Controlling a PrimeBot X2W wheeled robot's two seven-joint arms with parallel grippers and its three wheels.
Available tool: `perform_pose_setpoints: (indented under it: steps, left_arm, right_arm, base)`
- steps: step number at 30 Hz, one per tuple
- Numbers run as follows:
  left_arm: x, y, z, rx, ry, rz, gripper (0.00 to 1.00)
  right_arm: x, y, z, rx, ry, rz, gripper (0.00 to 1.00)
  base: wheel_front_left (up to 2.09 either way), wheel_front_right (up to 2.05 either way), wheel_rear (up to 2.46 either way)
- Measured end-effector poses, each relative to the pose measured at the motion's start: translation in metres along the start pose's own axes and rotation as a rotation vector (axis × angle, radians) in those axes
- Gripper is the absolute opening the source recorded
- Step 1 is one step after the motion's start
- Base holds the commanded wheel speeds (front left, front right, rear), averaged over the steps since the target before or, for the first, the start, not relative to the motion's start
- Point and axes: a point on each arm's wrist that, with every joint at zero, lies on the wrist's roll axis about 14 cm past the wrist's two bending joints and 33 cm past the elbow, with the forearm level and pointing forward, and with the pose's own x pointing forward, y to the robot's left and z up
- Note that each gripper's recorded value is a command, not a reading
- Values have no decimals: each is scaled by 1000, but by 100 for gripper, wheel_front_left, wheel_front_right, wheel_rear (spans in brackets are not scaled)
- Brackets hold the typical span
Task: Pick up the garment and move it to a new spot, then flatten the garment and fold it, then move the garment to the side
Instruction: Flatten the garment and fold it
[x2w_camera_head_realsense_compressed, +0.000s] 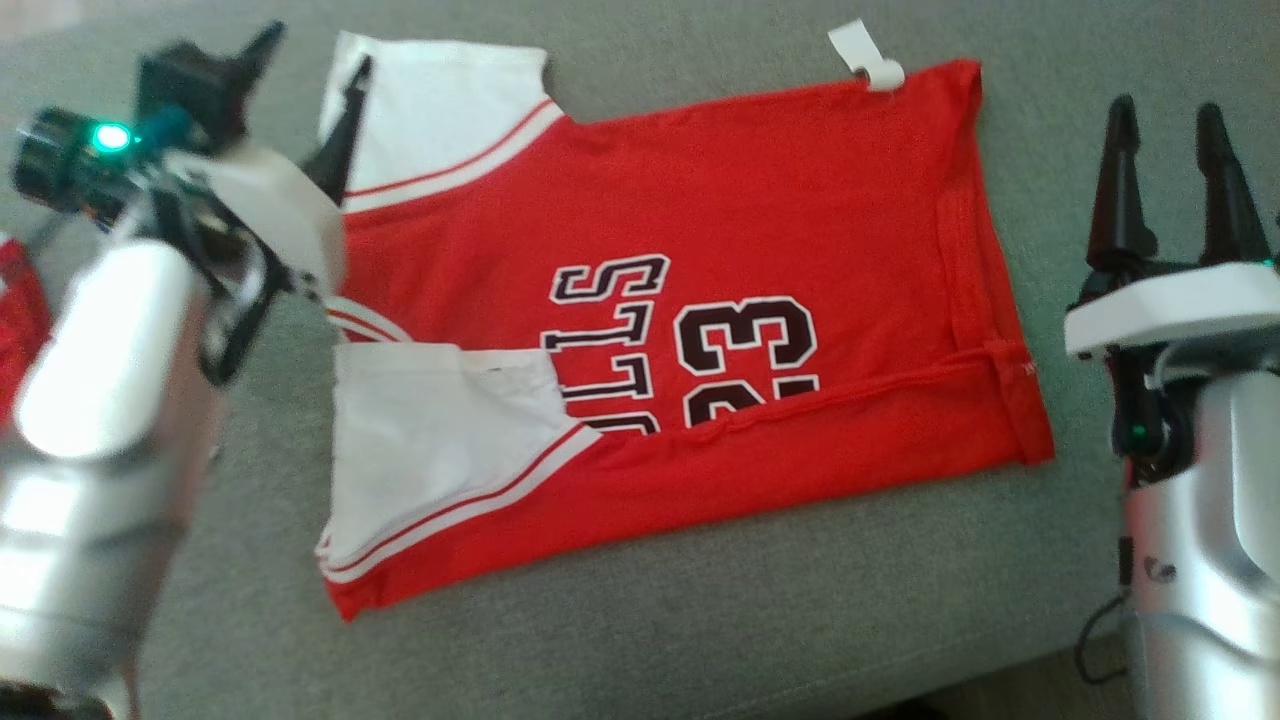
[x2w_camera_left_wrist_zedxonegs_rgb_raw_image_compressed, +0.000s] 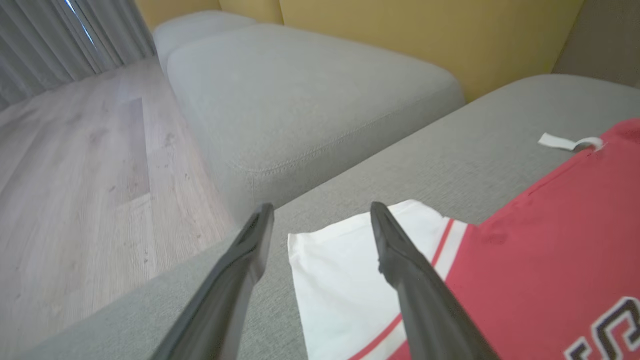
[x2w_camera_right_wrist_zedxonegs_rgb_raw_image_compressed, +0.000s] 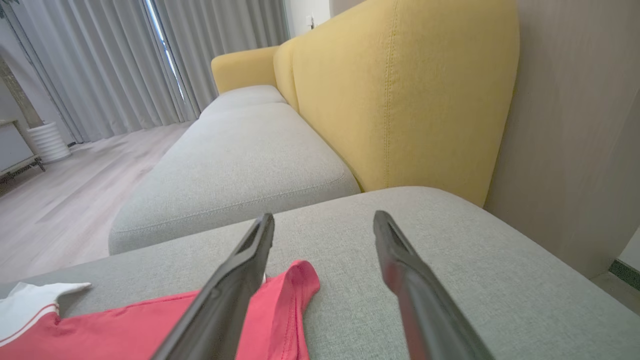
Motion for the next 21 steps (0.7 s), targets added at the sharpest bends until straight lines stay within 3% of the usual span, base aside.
perform_pose_setpoints:
  steps: [7,21]
  left_arm:
    - [38,20,-56,-29,246,-18,100]
    - [84,16,-98,-107,411,-88,100]
  right_arm:
    - [15,-6,-15,-11,27,-12,100]
    - [30,-17,-43,-30,69,-31,100]
  base:
    - [0,0,0]
    - [0,0,0]
